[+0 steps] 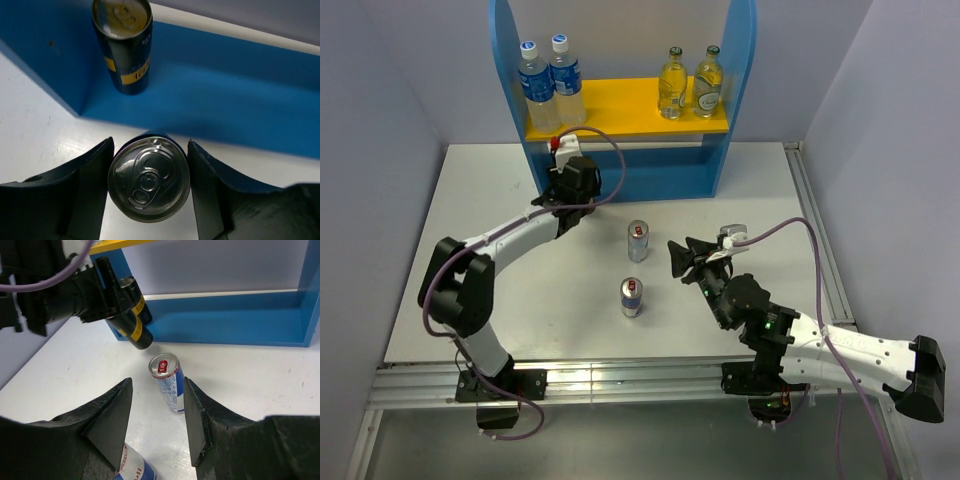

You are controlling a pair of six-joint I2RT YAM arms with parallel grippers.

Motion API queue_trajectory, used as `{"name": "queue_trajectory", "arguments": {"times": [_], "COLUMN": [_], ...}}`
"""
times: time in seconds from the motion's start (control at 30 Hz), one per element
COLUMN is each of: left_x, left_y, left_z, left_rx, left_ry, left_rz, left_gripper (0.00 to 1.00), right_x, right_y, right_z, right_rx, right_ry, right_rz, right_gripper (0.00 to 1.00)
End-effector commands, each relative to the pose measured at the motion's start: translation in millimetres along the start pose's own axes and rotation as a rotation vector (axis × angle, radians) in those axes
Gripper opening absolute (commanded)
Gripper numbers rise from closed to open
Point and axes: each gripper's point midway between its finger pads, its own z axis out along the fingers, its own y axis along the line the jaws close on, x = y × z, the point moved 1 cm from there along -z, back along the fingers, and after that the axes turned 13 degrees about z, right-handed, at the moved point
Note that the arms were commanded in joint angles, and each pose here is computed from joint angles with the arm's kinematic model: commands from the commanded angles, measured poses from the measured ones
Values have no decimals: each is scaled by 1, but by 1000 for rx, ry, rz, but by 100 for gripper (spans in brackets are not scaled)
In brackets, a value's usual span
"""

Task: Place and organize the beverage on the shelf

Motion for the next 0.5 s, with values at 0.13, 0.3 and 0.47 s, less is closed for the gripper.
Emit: {"name": "queue_trajectory", "arguments": {"times": [0.13, 0.3, 0.47], "left_x": [-85, -91, -102], "left_y": [-17, -20, -20], "left_z": [34, 52, 57], "left_rx": [33, 8, -17], "left_ry": [-241, -261, -281], "left_rz": [-126, -121, -113], "left_gripper": [0, 0, 0], "right_x": [2, 6, 9], "right_y": [1, 2, 3], "right_z": [5, 6, 9], "right_rx": [5, 2, 4], "right_ry": [-9, -1, 8], "right_rz": [10, 4, -3], "right_gripper": [52, 52, 52]}}
